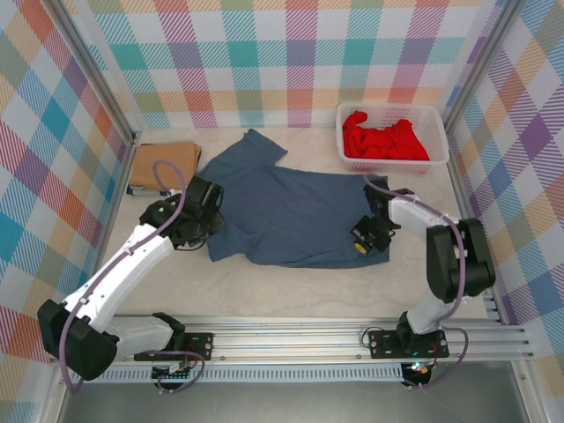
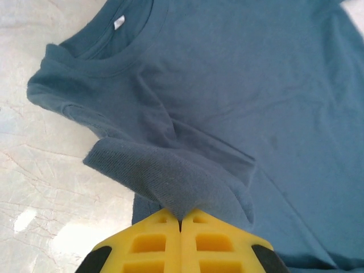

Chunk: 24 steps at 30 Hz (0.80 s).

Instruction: Fold and stack the t-shirts

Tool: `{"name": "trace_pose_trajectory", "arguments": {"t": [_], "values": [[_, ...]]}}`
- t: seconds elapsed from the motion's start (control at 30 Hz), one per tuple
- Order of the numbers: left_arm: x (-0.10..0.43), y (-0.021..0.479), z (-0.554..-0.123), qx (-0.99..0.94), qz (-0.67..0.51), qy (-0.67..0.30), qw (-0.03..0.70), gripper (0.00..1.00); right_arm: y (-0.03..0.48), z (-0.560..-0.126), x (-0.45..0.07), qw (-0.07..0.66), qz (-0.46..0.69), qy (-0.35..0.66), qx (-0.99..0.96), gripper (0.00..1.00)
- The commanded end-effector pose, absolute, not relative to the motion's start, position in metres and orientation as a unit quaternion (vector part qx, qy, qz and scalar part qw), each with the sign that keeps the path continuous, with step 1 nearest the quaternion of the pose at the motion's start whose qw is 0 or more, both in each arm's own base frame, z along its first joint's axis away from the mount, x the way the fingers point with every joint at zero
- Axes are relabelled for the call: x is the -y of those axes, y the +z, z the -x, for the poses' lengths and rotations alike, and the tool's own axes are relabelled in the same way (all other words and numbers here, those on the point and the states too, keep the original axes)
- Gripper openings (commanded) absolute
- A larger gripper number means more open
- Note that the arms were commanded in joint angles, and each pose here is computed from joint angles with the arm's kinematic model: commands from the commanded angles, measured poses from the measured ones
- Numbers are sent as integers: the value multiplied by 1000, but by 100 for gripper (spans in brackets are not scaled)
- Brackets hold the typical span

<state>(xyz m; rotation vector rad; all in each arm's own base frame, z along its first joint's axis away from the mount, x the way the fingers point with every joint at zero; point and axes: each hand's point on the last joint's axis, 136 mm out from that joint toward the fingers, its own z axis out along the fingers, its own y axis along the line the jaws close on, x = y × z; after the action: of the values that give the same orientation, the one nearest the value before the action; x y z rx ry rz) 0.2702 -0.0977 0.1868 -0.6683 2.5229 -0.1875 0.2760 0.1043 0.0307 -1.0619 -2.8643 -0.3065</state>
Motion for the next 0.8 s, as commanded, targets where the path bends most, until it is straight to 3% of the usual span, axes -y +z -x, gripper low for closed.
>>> {"name": "trace_pose_trajectory", "arguments": {"t": [0.0,0.1,0.27,0.4,0.63,0.77], "values": [[99,177,-271,-933,250,-70,249,0,37,-302,-114,19,313,-119,942,11],[101,175,-271,-936,244,-70,243,0,50,-304,-108,-3,312,-112,944,31],[100,177,-271,-936,242,-71,246,0,56,-275,-81,-7,356,-96,929,33],[102,178,-272,-936,241,-76,245,0,46,-264,-78,-4,361,-118,925,42],[104,177,-271,-937,239,-78,241,0,41,-290,-83,-12,364,-138,921,46],[103,179,-271,-936,240,-78,244,0,32,-293,-83,-5,370,-133,919,36]]}}
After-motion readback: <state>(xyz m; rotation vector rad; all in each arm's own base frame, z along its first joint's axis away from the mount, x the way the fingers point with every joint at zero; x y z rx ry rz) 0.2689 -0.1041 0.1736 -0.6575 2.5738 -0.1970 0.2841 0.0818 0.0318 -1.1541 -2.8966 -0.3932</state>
